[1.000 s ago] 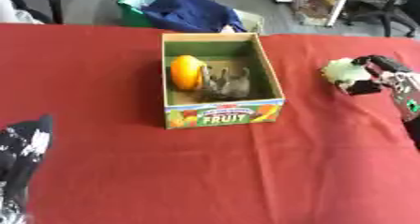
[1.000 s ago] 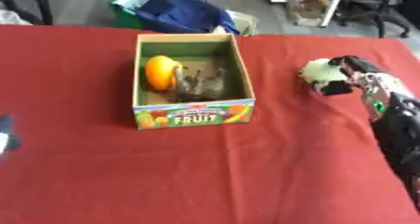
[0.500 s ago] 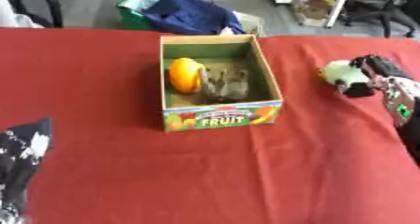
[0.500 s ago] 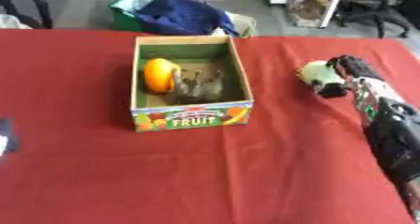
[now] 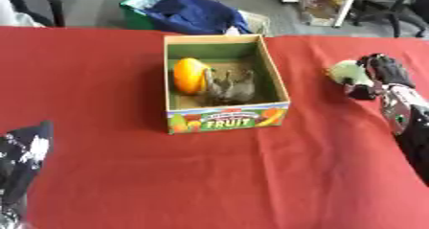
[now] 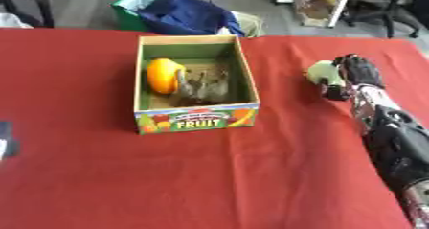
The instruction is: Pick up objects on the table and place them in the box.
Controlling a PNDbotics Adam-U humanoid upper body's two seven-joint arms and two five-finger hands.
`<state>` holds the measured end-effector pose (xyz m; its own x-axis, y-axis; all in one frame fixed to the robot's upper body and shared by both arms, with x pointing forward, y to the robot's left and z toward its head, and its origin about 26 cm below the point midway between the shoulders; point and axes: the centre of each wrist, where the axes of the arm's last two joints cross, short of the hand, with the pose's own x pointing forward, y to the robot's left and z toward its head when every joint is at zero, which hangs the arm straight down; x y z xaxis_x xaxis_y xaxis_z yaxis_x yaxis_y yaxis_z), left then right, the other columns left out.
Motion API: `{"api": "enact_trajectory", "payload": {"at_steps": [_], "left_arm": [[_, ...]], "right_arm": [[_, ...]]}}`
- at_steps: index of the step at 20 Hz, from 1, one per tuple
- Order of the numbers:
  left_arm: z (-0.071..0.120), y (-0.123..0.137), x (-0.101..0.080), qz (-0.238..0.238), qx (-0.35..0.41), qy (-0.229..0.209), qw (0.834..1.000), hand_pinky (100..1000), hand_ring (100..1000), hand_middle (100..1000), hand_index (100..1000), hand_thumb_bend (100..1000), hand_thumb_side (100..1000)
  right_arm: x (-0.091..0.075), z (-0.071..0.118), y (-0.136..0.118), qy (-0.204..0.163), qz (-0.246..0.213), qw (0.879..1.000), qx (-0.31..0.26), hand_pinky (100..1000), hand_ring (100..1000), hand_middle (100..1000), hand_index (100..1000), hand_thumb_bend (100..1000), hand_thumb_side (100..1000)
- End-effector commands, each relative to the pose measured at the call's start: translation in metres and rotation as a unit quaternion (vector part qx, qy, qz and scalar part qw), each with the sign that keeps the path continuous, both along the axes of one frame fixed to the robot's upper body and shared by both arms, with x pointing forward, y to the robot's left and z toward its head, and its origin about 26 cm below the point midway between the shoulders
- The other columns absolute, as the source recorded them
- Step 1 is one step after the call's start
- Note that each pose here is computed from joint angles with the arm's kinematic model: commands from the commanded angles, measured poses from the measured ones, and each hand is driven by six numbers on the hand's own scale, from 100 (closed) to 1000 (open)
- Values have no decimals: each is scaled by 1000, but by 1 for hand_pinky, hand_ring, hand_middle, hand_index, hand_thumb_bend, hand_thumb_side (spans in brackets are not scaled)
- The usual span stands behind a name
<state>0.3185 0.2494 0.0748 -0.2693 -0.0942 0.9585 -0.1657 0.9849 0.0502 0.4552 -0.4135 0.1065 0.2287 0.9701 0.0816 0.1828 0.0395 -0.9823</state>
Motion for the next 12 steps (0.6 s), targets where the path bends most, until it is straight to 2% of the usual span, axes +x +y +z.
{"api": "enact_trajectory", "payload": {"at_steps": [1, 6, 12], "left_arm": [[10, 2, 1, -2, 2, -16, 1000, 592, 548, 482, 606, 524, 459], [10, 3, 1, -1, 2, -16, 1000, 591, 547, 482, 606, 524, 459], [10, 3, 1, -1, 3, -16, 1000, 592, 547, 482, 606, 525, 459]], "right_arm": [[1, 11, -4, -30, -4, 1000, -9, 379, 370, 100, 151, 100, 190], [6, 31, 2, -96, 18, 995, -10, 325, 309, 100, 121, 100, 200], [13, 78, 21, -171, 72, 983, -16, 304, 291, 100, 113, 100, 207]]}}
